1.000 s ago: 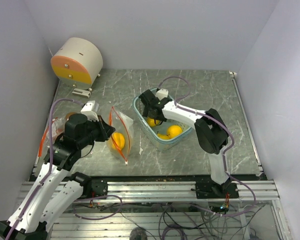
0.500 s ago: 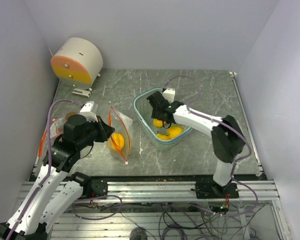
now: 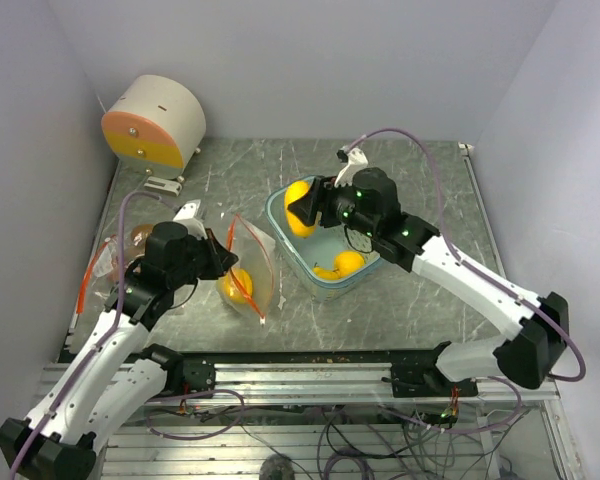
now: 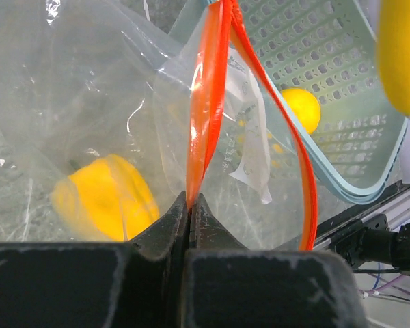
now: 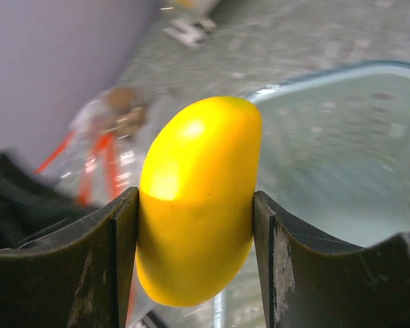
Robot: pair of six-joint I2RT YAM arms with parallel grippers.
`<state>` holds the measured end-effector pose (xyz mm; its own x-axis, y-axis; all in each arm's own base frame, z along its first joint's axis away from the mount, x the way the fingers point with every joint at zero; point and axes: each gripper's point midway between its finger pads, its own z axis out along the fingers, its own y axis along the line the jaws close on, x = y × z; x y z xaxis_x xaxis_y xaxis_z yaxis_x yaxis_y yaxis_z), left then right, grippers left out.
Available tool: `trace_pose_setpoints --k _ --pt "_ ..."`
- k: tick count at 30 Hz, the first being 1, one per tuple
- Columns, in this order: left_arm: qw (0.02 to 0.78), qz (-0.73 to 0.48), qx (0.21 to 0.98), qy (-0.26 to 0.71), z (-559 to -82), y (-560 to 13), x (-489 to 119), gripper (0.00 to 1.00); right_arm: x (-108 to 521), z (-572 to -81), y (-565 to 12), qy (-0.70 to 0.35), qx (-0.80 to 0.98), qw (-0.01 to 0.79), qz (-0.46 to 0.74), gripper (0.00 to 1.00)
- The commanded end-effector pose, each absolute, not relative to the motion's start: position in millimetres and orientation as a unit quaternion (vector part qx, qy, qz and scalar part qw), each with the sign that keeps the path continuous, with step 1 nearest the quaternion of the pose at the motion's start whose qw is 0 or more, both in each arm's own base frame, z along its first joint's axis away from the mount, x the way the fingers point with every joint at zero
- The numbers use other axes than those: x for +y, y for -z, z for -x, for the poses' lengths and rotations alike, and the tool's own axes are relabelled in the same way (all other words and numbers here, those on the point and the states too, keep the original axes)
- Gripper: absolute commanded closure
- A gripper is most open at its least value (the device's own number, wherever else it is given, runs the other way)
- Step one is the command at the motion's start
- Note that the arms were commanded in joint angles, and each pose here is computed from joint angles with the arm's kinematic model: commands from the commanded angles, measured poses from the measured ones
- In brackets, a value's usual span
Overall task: Place the food in the zip-top bag and seal the zipper
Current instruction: Pick up the fake fruit from the bin, then place the fake fruit in the zipper food storage bag.
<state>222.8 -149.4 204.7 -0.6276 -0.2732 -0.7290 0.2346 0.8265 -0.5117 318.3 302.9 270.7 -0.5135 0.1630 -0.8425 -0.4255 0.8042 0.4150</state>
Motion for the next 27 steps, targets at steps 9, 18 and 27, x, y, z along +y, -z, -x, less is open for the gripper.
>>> trace_pose_setpoints --k 9,18,27 --pt "0.444 0.003 0.835 0.324 -238.1 -220.8 -164.8 0.93 402.0 -186.0 -328.2 -0.585 0.628 0.391 0.334 1.00" --pt "0.443 0.002 0.833 0.331 -237.5 -223.3 -167.2 0.93 408.2 -213.7 -254.3 -0.518 0.729 0.369 0.251 1.00" --pt "0.457 -0.005 0.819 0.347 -225.7 -249.5 -165.5 0.93 391.0 -261.3 -184.4 -0.350 0.830 0.383 0.203 1.00"
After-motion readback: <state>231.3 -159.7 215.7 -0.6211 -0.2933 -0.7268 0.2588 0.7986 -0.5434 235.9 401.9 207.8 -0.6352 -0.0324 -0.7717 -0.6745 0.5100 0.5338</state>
